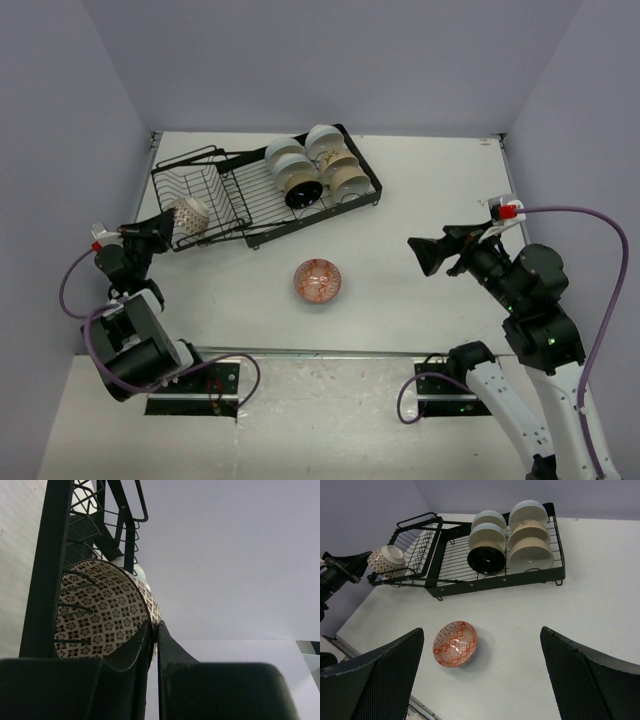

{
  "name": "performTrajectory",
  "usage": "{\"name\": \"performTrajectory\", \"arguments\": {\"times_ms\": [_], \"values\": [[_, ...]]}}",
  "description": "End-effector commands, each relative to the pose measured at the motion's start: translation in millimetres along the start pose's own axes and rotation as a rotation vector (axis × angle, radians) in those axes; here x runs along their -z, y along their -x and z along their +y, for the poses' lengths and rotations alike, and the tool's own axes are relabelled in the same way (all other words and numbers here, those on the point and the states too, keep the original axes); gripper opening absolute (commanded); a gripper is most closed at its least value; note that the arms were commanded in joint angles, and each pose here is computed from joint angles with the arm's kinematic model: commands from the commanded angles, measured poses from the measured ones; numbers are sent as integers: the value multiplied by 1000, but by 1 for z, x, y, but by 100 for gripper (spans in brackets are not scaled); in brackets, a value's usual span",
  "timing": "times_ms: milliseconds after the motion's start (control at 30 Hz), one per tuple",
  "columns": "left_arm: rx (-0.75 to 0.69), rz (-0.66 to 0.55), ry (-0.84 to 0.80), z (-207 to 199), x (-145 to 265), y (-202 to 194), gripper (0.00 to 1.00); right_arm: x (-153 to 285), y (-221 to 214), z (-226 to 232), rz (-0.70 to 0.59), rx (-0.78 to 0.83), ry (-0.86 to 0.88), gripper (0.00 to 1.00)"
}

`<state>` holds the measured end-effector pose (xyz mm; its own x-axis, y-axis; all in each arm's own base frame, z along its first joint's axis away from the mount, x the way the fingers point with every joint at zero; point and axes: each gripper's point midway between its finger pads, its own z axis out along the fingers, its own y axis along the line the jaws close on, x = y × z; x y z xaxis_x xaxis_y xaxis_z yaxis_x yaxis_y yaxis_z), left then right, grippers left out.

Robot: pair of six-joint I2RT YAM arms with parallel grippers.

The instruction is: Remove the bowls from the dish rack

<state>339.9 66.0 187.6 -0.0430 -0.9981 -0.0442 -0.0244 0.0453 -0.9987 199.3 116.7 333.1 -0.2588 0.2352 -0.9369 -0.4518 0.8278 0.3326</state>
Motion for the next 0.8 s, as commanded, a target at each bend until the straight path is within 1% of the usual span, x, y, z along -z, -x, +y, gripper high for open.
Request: {"name": "performTrajectory", "arguments": {"times_ms": [0, 100, 200, 333, 433, 667, 733, 767], "values": [[-75, -38, -45, -21, -10, 13, 3, -4, 2, 2, -10, 17, 17, 99], [-81, -23, -50, -26, -17, 11, 0, -4, 1, 1, -8, 16, 14, 99], [-83, 1, -59, -31, -24, 8, 0, -4, 1, 1, -10, 17, 15, 99], [-100, 40, -87, -45, -35, 2, 0, -4, 1, 1, -8, 16, 16, 99], [-133, 67, -128, -66, -43, 0, 0, -4, 1, 1, -8, 16, 16, 99], [-183, 91, -167, -90, -52, -3, 0, -3, 2, 1, -13, 18, 11, 99], [-217, 117, -201, -107, -56, -8, 0, -4, 2, 0, -12, 18, 9, 99], [-290, 137, -249, -128, -60, -13, 0, -4, 2, 0, -13, 18, 8, 99]]}}
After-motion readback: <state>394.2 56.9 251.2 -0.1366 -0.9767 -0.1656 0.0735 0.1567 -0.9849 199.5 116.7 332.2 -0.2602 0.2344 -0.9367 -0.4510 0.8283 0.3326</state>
